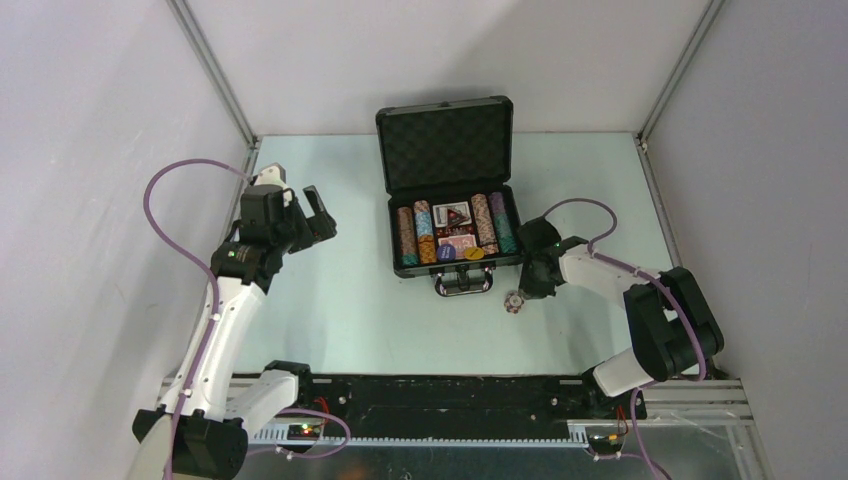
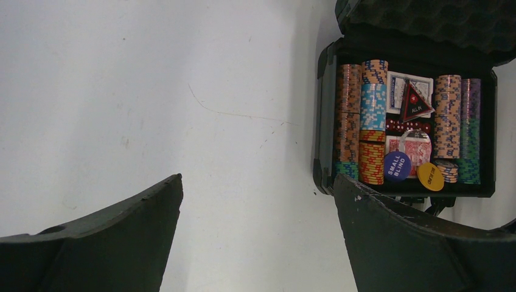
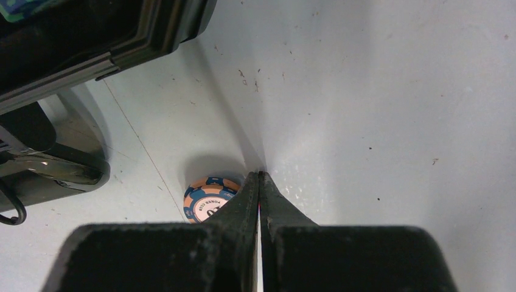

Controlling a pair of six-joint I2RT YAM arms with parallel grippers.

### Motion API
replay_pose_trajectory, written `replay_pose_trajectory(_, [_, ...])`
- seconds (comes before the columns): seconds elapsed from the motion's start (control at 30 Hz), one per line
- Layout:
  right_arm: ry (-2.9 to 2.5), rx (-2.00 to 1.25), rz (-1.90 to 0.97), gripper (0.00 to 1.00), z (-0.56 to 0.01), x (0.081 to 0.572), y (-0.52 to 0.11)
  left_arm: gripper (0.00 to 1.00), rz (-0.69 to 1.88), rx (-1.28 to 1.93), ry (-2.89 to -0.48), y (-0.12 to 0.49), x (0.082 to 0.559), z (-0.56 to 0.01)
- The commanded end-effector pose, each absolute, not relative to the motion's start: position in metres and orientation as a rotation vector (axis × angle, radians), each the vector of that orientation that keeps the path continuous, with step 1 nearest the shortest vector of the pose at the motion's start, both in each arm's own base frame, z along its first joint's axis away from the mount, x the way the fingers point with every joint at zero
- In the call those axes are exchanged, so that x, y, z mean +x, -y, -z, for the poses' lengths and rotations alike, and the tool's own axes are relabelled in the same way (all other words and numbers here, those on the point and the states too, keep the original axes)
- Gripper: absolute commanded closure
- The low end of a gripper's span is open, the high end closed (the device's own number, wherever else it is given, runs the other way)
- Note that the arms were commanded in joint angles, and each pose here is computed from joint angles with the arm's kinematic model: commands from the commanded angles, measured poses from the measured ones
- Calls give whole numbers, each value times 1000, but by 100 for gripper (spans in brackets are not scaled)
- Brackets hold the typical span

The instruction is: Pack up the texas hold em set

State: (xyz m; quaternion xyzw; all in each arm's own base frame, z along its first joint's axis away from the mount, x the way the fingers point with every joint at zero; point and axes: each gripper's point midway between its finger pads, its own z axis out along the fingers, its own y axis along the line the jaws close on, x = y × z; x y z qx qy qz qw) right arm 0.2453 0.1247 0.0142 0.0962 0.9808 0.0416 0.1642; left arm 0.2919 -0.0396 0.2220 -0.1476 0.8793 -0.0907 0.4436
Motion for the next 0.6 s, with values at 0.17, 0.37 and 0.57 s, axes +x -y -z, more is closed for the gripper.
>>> replay_pose_trajectory(0.17, [-2761, 368, -38, 100, -23, 253, -97, 2, 241, -349, -2152, 40, 295, -228])
replay_pose_trajectory(0.37, [-2722, 336, -81, 100, -40, 274, -102, 2, 239, -349, -2152, 40, 295, -227])
replay_pose_trajectory(0.57, [-2743, 260, -98, 100, -36, 293, -118, 2, 239, -349, -2151, 40, 295, -228])
